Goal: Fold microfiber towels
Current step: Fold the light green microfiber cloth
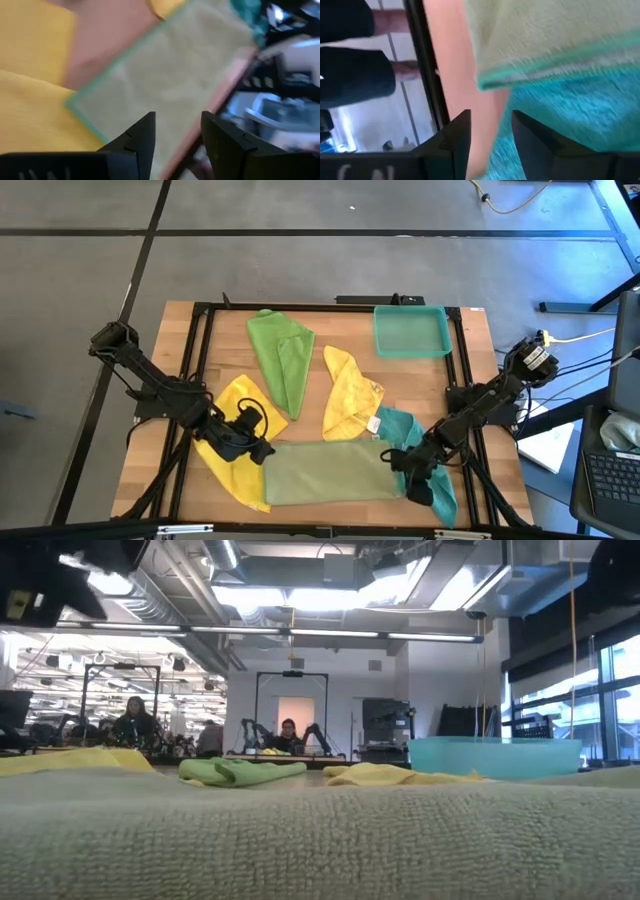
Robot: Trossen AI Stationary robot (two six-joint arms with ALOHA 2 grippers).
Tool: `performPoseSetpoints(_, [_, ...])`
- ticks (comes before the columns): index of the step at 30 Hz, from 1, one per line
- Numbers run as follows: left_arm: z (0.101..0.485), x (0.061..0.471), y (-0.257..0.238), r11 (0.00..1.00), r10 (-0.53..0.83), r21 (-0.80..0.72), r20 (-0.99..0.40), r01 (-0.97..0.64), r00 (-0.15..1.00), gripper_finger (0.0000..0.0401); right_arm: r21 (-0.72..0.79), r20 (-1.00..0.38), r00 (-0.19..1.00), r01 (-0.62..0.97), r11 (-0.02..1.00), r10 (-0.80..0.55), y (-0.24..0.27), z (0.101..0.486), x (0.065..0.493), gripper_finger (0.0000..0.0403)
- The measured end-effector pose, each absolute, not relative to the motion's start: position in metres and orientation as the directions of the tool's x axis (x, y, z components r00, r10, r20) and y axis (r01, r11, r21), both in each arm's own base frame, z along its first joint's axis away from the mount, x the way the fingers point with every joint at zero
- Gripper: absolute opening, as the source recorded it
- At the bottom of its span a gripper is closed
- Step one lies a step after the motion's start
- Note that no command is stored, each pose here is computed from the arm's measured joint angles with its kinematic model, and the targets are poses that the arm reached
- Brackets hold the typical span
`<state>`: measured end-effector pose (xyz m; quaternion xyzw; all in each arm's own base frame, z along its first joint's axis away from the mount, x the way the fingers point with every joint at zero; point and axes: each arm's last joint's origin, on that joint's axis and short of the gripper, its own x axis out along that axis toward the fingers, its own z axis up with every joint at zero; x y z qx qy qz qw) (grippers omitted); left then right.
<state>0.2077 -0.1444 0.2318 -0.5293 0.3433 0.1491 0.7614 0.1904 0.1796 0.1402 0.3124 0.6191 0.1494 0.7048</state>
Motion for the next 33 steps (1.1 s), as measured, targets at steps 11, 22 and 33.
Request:
performPoseSetpoints(11, [0.237, 0.212, -0.162, 0.559, -0.268, -0.737, -0.594, -0.38, 0.759, 0.0149, 0.534, -0.777, 0.478, 0.157, 0.831, 0.409, 0.16, 0.168, 0.194, 0.0145])
performPoseSetpoints(22, [0.183, 0.25, -0.195, 0.663, -0.329, -0.707, -0.572, -0.248, 0.751, 0.0149, 0.29, -0.833, 0.514, 0.086, 0.953, 0.207, 0.126, 0.15, 0.219, 0.0145])
performPoseSetpoints(33, [0.138, 0.261, -0.203, 0.622, -0.347, -0.697, -0.653, -0.356, 0.673, 0.0149, 0.236, -0.925, 0.31, 0.01, 0.972, 0.222, 0.117, 0.133, 0.212, 0.0145])
